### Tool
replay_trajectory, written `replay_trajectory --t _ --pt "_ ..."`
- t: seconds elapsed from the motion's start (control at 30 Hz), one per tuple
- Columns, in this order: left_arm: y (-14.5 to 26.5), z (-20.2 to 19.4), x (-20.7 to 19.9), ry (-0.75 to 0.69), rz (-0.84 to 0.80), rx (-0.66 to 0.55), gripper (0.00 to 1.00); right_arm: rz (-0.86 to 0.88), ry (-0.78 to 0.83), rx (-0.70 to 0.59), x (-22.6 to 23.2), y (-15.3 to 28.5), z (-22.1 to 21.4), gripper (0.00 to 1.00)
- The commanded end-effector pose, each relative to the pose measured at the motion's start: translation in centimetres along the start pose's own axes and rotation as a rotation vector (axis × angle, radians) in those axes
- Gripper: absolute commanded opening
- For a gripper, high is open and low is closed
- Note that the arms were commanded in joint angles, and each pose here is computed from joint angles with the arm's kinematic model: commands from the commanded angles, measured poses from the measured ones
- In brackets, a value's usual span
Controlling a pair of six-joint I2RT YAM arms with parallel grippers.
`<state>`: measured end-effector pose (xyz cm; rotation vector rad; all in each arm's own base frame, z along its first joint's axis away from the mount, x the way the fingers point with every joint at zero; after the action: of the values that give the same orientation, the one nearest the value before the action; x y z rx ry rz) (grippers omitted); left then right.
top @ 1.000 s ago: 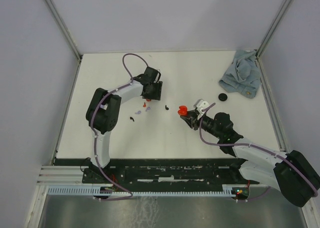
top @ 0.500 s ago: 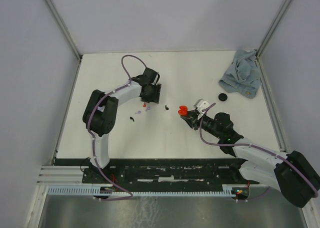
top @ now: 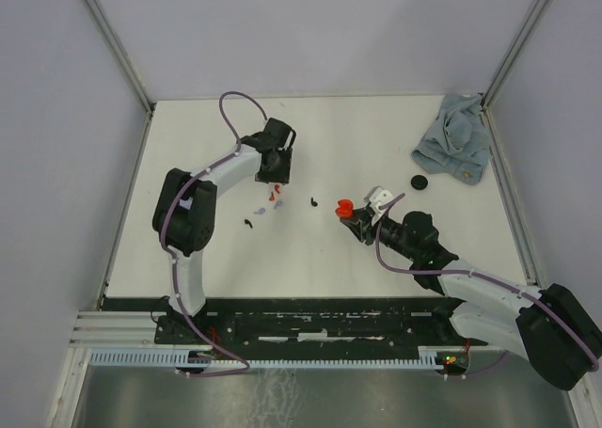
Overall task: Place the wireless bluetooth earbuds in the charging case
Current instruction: Adjust the earbud at the center of the board, then pick up the earbud from the center of the board.
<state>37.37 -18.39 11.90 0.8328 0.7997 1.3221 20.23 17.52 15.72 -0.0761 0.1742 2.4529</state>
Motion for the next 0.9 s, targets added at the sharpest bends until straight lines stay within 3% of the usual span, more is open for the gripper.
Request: replay_trajectory --t 0.0,0.63,0.87 --pt "-0.6 1.9 0.2 0.021 0.041 -0.042 0.55 -0.02 0.024 -0.06 -0.4 -0.1 1.6 0.09" --pt "-3.1 0.6 0.1 -0.006 0.029 0.05 0.38 -0.015 0.023 -0.051 -0.4 -0.2 1.4 0.09" --pt "-3.0 0.5 0.1 -0.013 0.026 0.053 0.24 -0.014 0.019 -0.057 -0.3 -0.1 1.6 0.09"
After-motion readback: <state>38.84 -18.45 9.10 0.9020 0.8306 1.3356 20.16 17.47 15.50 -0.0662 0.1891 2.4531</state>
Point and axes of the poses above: each gripper's point midway between its finger pads, its own y axis back along the fingers, its own x axis along the line the jaws close on, z = x × y, the point moved 8 cm from there along y, back along the fingers, and after that the axes turned 3 degrees about y, right-handed, at the moved point
